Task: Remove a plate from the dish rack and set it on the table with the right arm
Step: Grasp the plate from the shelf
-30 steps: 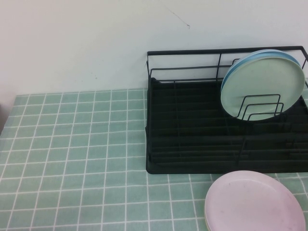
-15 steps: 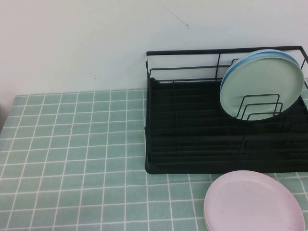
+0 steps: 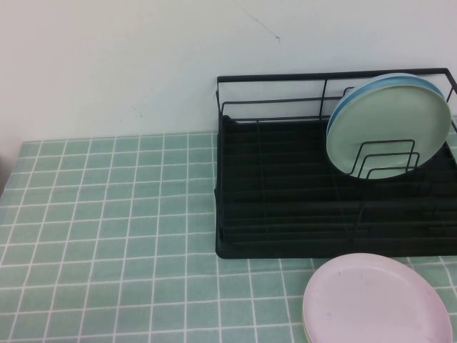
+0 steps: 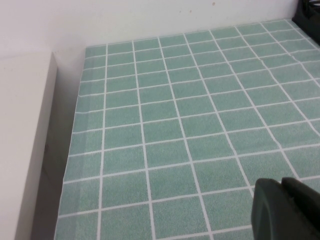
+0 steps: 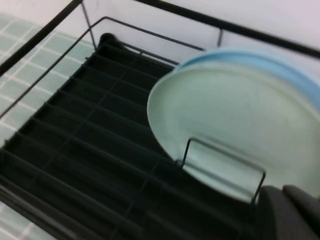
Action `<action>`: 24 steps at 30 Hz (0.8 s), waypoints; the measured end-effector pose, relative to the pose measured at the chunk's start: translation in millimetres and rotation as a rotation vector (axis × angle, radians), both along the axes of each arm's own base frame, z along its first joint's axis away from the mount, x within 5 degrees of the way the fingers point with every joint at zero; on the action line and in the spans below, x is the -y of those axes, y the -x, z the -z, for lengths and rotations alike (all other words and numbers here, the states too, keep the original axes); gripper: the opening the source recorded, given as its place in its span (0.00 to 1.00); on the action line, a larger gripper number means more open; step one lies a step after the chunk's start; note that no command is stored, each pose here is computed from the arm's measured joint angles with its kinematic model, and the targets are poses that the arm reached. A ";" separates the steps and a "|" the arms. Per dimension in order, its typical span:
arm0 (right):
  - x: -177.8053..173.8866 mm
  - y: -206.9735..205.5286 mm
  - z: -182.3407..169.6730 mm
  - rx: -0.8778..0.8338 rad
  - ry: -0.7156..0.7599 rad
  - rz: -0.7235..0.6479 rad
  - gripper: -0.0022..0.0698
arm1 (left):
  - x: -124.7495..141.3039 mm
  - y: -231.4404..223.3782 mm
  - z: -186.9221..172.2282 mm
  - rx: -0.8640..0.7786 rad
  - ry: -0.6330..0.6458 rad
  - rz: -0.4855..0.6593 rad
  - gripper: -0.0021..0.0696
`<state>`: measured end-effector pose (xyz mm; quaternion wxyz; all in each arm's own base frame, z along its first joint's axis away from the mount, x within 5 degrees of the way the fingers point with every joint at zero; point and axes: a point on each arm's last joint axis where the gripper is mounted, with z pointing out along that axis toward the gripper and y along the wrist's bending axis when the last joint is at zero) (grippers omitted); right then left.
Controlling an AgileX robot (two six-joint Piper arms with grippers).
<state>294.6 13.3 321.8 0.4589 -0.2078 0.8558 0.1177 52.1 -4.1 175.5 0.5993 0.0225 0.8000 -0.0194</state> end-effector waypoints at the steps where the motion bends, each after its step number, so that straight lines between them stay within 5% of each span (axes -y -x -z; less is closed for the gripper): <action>1: -0.1 -8.7 -0.9 0.007 0.023 -0.032 0.04 | 0.0 0.0 0.0 0.000 0.000 0.000 0.02; 6: 0.1 -45.8 1.4 0.047 0.144 -0.191 0.21 | 0.0 0.0 0.0 0.000 0.000 0.000 0.02; 12: 1.3 -80.7 10.4 0.099 0.263 -0.336 0.58 | 0.0 0.0 0.0 0.000 0.000 0.000 0.02; 24: 1.6 -109.3 43.2 0.203 0.509 -0.534 0.59 | 0.0 0.0 0.0 0.000 0.000 0.000 0.02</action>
